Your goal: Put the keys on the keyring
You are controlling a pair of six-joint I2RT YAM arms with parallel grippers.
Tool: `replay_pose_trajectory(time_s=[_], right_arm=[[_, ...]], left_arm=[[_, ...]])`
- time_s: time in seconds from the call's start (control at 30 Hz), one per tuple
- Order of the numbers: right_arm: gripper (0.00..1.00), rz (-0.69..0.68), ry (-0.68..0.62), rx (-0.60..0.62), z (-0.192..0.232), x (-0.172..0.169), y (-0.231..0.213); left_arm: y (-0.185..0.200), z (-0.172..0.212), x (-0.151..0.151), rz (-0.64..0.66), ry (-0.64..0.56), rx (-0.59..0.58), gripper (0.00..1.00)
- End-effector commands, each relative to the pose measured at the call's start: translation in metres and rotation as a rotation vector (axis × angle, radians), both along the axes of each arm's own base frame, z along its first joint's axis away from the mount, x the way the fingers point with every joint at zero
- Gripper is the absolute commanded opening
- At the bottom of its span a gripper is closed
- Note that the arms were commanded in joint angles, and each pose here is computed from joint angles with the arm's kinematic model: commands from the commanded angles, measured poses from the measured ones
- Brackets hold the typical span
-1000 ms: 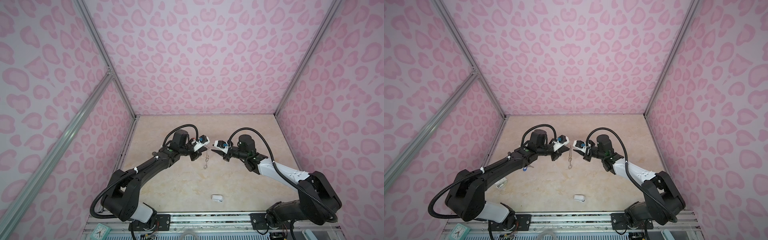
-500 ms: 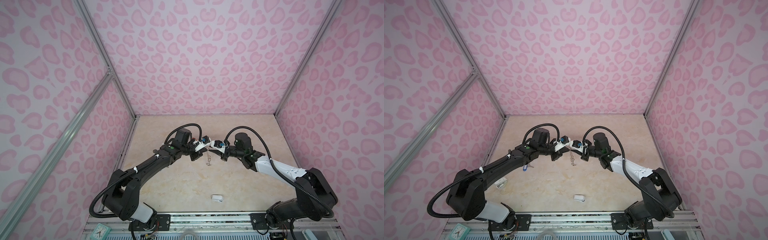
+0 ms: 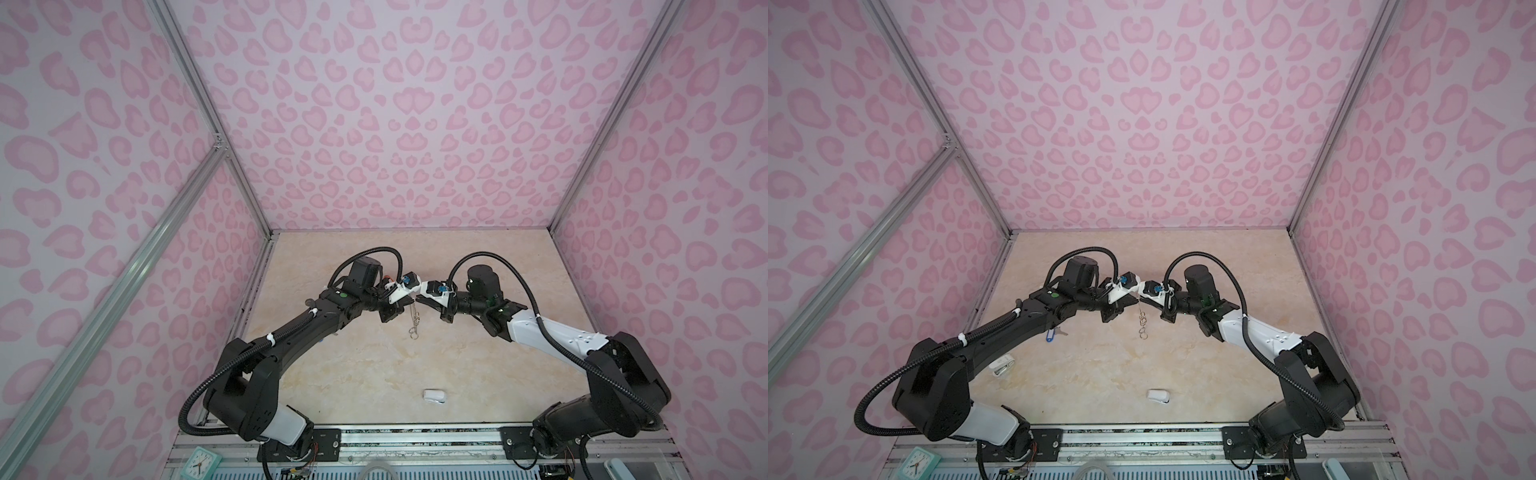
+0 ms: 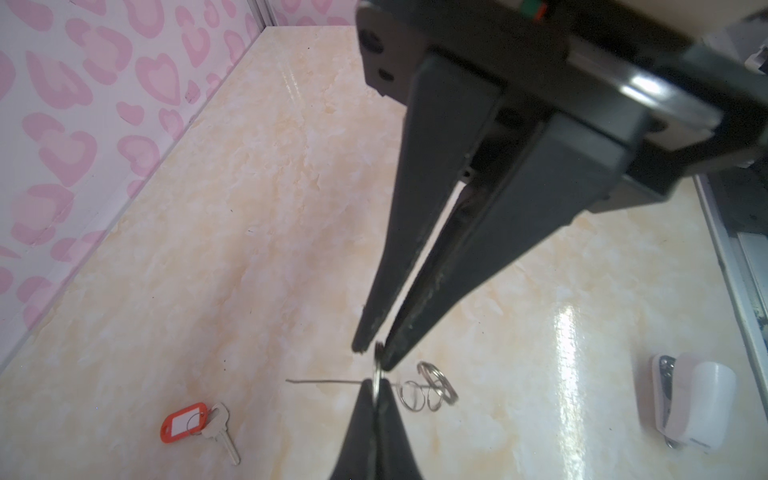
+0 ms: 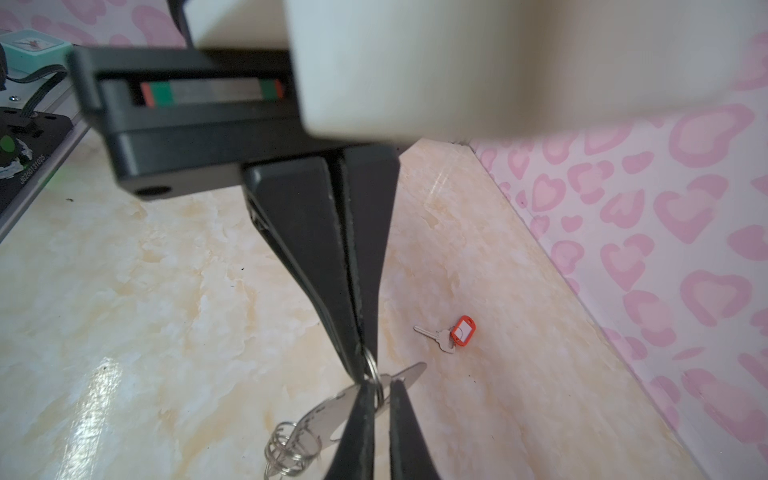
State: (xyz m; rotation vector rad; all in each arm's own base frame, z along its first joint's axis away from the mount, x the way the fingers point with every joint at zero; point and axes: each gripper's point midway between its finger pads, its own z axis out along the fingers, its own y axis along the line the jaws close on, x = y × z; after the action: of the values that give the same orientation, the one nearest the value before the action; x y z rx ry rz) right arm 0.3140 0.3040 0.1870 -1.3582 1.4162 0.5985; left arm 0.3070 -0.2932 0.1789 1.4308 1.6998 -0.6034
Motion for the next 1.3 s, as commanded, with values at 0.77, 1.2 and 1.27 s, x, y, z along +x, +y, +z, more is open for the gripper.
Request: replay_pose_trajectory(time_s=[0.77,1.2,1.27], right_arm=[[0.00,-0.024,0.042,0.189,0.015,-0.004,0.004],[0.00,0.037,0.052,0.231,0.020,-0.013,0.009],[0.00,0.041,0.056,0.227,0.019,-0.013,0.010]], left_arm=[[0.014,0.023,-0.007,-0.096,0.011,-0.328,0.30],[0.010,0.014,0.004,-0.055,0.019,-0.365,0.26],[0.010,0.014,0.005,-0.053,0.018,-0.367,0.26]])
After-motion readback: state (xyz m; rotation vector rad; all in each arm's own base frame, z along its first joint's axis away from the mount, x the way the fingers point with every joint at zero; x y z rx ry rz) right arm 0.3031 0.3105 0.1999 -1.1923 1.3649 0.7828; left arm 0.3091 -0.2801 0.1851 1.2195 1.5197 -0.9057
